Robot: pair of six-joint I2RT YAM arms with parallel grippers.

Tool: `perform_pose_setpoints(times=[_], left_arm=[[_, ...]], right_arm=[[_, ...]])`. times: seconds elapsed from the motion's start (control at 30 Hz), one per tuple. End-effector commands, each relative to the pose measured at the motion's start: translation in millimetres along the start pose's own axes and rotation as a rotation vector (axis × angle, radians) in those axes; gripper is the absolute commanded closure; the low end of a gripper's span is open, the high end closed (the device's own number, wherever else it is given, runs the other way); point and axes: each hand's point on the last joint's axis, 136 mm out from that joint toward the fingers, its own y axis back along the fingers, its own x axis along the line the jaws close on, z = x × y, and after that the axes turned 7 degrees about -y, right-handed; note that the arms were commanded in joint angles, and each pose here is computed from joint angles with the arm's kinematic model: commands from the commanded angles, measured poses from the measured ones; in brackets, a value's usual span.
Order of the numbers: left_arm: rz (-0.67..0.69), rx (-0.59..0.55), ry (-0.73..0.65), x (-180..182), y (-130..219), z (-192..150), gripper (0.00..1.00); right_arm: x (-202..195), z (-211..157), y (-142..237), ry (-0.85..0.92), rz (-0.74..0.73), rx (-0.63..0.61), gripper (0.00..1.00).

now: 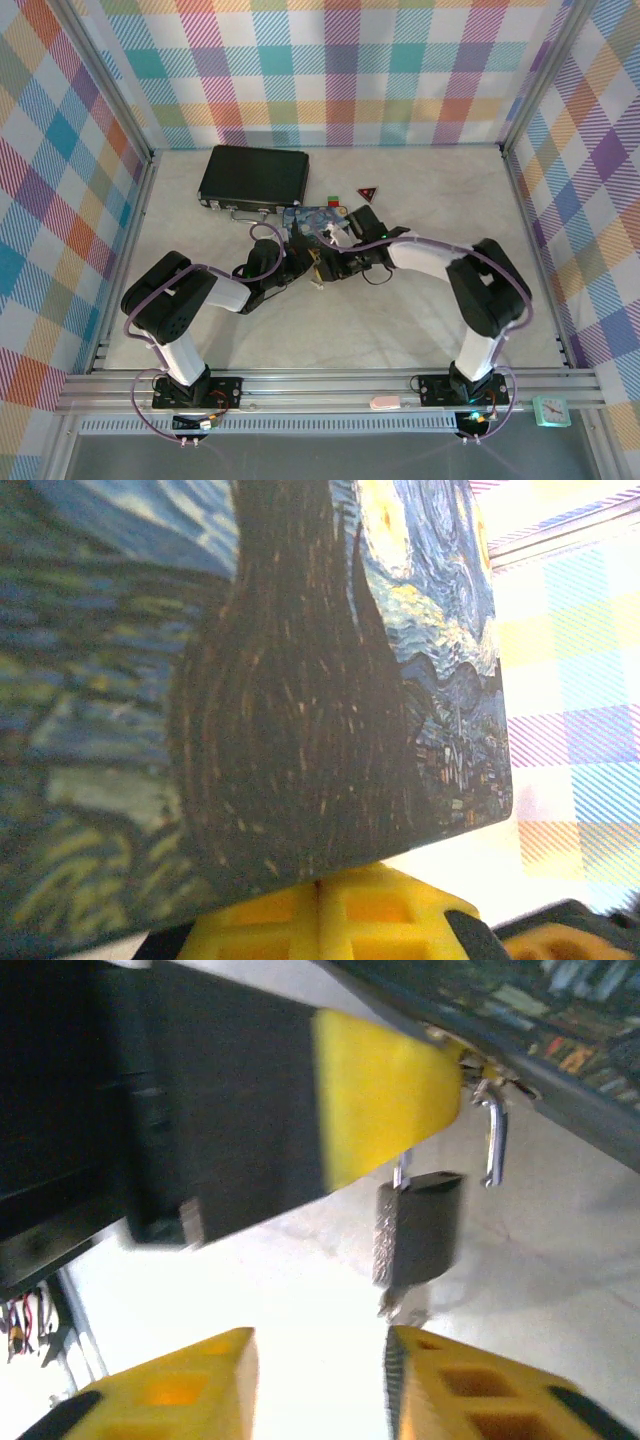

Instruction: Unlock a padlock with a key

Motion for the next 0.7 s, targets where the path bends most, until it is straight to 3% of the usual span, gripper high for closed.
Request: perform_pose_setpoints(times=[0.0, 0.17, 0.33, 0.5, 0.67], left_arm=[[0.016, -0.003, -0.023, 3, 1, -1, 1.0], [0.02, 0.006, -0.022, 6, 4, -5, 1.0], [0.029, 0.001, -0.022, 10, 7, -8, 1.0], [0.032, -0.01, -0.009, 13, 9, -8, 1.0], [0.033, -0.031, 0.016, 18, 8, -8, 1.0]], right_arm=[[9, 4, 26, 0.007, -0.05, -0.062, 0.57], [-17, 44, 58, -0.12, -0.202, -0.232, 0.48], [-55, 88, 70, -0.242, -0.343, -0.387, 0.44], [-73, 112, 64, -0.307, -0.367, -0.499, 0.42], [-79, 117, 38, -0.378, -0.294, -0.489, 0.4]])
